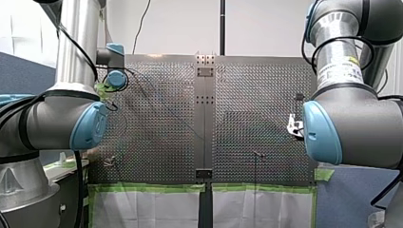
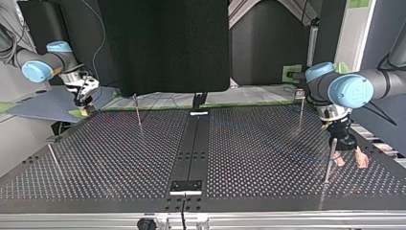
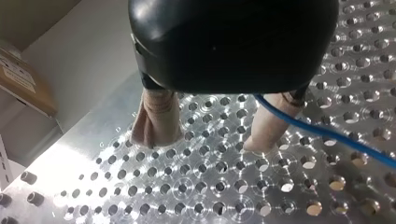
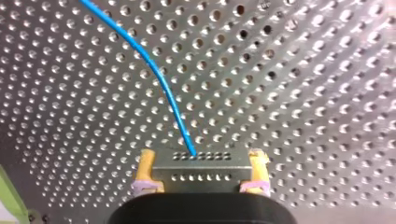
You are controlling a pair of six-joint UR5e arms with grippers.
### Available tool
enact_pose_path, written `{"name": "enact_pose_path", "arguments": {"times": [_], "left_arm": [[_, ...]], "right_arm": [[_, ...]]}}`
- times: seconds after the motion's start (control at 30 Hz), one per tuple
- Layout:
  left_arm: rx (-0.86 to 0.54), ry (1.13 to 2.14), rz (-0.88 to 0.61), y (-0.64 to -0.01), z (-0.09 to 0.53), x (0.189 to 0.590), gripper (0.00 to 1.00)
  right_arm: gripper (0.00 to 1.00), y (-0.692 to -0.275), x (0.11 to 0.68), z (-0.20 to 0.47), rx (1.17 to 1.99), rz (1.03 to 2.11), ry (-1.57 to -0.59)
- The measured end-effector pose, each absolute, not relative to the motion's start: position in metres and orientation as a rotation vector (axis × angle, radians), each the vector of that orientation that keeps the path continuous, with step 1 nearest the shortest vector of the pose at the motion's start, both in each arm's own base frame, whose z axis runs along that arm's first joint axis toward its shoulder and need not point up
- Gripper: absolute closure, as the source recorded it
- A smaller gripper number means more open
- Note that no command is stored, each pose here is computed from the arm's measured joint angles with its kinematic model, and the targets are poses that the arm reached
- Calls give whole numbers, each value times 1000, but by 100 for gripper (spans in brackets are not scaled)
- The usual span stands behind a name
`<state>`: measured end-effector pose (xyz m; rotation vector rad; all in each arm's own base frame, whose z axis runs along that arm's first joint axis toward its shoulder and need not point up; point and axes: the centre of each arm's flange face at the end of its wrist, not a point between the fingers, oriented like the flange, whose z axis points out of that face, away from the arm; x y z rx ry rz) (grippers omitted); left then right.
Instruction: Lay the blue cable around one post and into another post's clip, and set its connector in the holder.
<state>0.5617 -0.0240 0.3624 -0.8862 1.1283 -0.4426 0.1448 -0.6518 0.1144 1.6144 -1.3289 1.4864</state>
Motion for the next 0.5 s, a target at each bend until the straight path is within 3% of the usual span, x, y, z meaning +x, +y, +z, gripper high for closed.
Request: {"name": "enact_pose_path", "arguments": {"times": [0.5], "left_arm": [[-888, 1131, -443, -24, 362, 562, 0]], "right_arm": [[100, -630, 173, 191, 1634, 1521, -1336]]}}
